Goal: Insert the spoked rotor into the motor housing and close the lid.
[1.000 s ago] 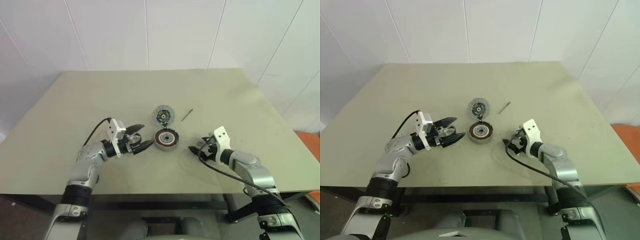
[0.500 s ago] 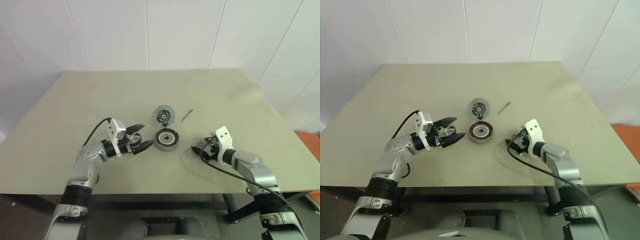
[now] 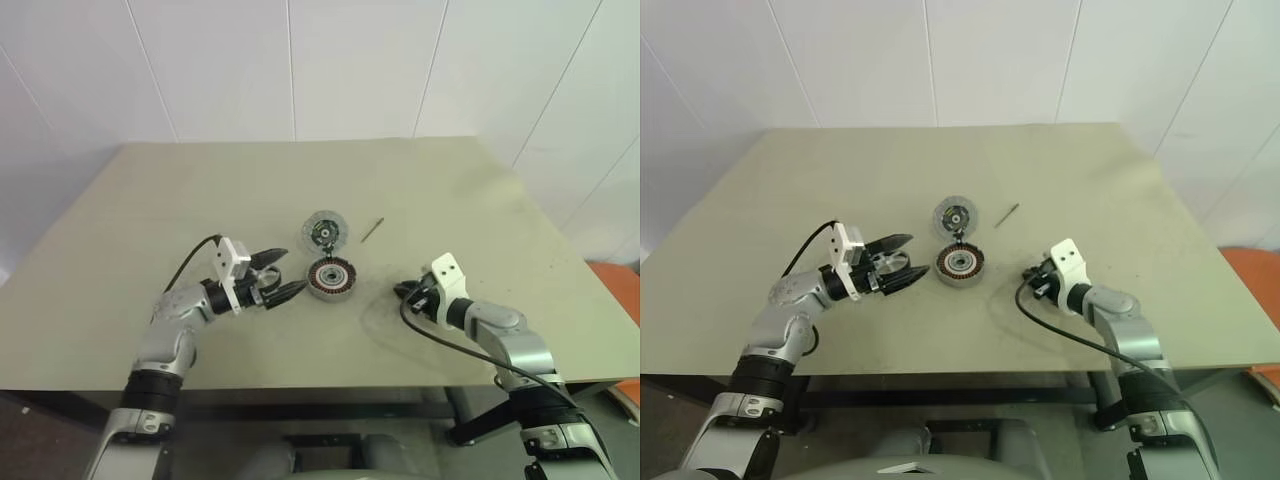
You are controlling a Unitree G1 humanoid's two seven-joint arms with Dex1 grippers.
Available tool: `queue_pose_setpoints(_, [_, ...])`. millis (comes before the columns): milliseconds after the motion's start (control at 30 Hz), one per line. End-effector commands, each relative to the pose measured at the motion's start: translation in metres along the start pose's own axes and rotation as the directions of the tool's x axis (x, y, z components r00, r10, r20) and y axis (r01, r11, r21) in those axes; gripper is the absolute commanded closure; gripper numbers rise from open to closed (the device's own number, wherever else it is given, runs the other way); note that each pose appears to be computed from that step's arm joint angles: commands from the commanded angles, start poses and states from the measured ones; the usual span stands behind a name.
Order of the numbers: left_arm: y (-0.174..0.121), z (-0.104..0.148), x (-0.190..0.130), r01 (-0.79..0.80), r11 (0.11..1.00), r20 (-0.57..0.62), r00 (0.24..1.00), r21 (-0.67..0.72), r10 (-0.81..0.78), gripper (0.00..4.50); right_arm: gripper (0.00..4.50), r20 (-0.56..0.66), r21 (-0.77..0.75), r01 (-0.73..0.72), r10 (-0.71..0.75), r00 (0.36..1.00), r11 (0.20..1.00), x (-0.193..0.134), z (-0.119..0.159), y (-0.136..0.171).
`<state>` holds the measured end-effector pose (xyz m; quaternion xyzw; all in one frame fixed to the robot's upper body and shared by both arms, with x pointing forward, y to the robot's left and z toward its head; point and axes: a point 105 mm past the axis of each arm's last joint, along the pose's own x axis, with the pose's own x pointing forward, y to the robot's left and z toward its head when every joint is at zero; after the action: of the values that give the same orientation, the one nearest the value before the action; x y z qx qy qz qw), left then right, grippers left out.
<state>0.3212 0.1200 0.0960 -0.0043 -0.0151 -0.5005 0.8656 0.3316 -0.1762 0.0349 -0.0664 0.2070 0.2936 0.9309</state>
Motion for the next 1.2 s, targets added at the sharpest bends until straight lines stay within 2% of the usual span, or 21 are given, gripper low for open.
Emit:
queue_pose_setpoints(33, [0.004,0.013,-0.003,-0.015,0.999,0.035,0.999,0.041,0.014,0.0,3.81,0.131,-0.04,-0.114,0.118,0.984,0.993,0.015,0.046,0.028])
queue_pose_setpoints(167, [-0.002,0.014,-0.005,0.025,0.999,0.018,1.0,0.02,-0.025,0.0,3.81,0.232,-0.088,-0.205,0.22,0.948,0.975,0.028,0.095,0.055])
queue_pose_setpoints(267, [-0.005,0.011,-0.01,0.043,0.999,-0.003,0.999,0.005,-0.043,0.0,3.81,0.193,-0.14,-0.269,0.292,0.937,0.953,0.039,0.105,0.074])
queue_pose_setpoints(367, [-0.006,0.009,-0.013,0.037,0.999,-0.014,0.999,-0.001,-0.037,0.0,3.81,0.105,-0.152,-0.287,0.304,0.947,0.946,0.054,0.1,0.083])
queue_pose_setpoints(533, [-0.007,0.008,-0.015,0.013,1.0,-0.007,1.0,-0.005,-0.013,0.0,3.81,-0.029,-0.123,-0.262,0.26,0.965,0.957,0.07,0.08,0.077])
queue_pose_setpoints(967, [-0.009,0.004,-0.015,-0.012,1.0,0.002,1.0,-0.019,0.013,0.0,3.81,-0.062,-0.127,-0.25,0.243,0.968,0.96,0.071,0.077,0.07])
queue_pose_setpoints(1200, [-0.007,0.002,-0.015,-0.024,0.999,0.002,1.0,-0.02,0.024,0.0,3.81,-0.121,-0.108,-0.271,0.258,0.959,0.957,0.068,0.064,0.071])
